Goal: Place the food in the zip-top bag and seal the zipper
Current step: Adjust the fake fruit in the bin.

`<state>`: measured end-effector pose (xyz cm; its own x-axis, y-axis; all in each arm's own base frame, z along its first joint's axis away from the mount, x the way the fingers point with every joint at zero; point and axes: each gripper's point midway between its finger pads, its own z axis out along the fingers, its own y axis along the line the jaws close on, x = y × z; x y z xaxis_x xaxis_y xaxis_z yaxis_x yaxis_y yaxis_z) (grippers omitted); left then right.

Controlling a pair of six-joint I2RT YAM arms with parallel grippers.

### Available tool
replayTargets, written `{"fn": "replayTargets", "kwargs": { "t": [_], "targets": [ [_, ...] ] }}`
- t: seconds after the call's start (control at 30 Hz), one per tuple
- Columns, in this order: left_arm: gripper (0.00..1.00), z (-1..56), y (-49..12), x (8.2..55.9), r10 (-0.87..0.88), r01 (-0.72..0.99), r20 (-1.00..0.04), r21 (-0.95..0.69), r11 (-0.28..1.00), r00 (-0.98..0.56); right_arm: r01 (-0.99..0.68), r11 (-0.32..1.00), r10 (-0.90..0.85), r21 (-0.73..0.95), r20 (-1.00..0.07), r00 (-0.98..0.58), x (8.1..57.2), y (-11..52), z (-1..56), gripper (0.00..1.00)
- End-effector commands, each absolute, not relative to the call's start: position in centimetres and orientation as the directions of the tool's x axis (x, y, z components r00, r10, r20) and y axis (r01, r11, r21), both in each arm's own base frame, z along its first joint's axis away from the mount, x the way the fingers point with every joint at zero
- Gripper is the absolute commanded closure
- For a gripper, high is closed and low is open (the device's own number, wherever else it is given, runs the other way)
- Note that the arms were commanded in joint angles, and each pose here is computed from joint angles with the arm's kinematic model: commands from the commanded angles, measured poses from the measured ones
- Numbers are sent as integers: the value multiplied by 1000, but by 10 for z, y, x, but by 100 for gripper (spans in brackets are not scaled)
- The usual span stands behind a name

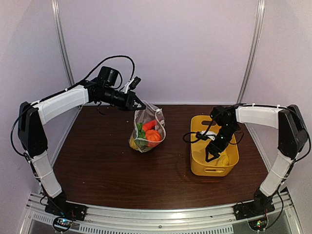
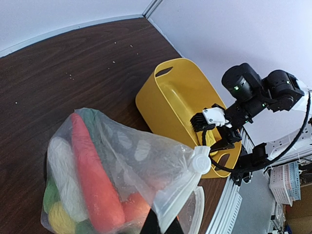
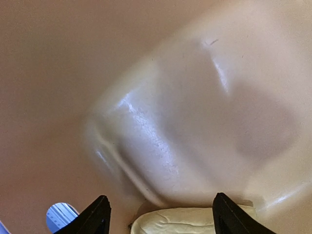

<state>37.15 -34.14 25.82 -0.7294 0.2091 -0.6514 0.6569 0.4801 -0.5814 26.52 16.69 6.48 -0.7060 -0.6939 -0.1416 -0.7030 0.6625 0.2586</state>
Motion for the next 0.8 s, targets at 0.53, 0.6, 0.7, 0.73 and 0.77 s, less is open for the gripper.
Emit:
{"fn": "replayTargets", "kwargs": {
  "t": [0.53,0.6,0.7,0.73,0.77],
  "targets": [
    [100,268,-340,373,193,672,-675,-576,466,-712,-974,156,-986,-162,-77,-145,275,109,122,24],
    [100,267,-340,374,193,671,-675,-575,468,-712,-975,110,-994,-192,-46,-103,279,104,118,25],
    [100,267,-340,374,193,671,-675,-574,469,-712,-976,27,-1000,-215,6,-29,282,97,105,24],
    [100,267,-340,374,193,671,-675,-574,469,-712,-978,8,-1000,-207,19,-12,281,96,99,24],
    [100,267,-340,374,194,671,-675,-574,470,-712,-980,-5,-1000,-197,30,-1,281,95,95,24]
  ]
}}
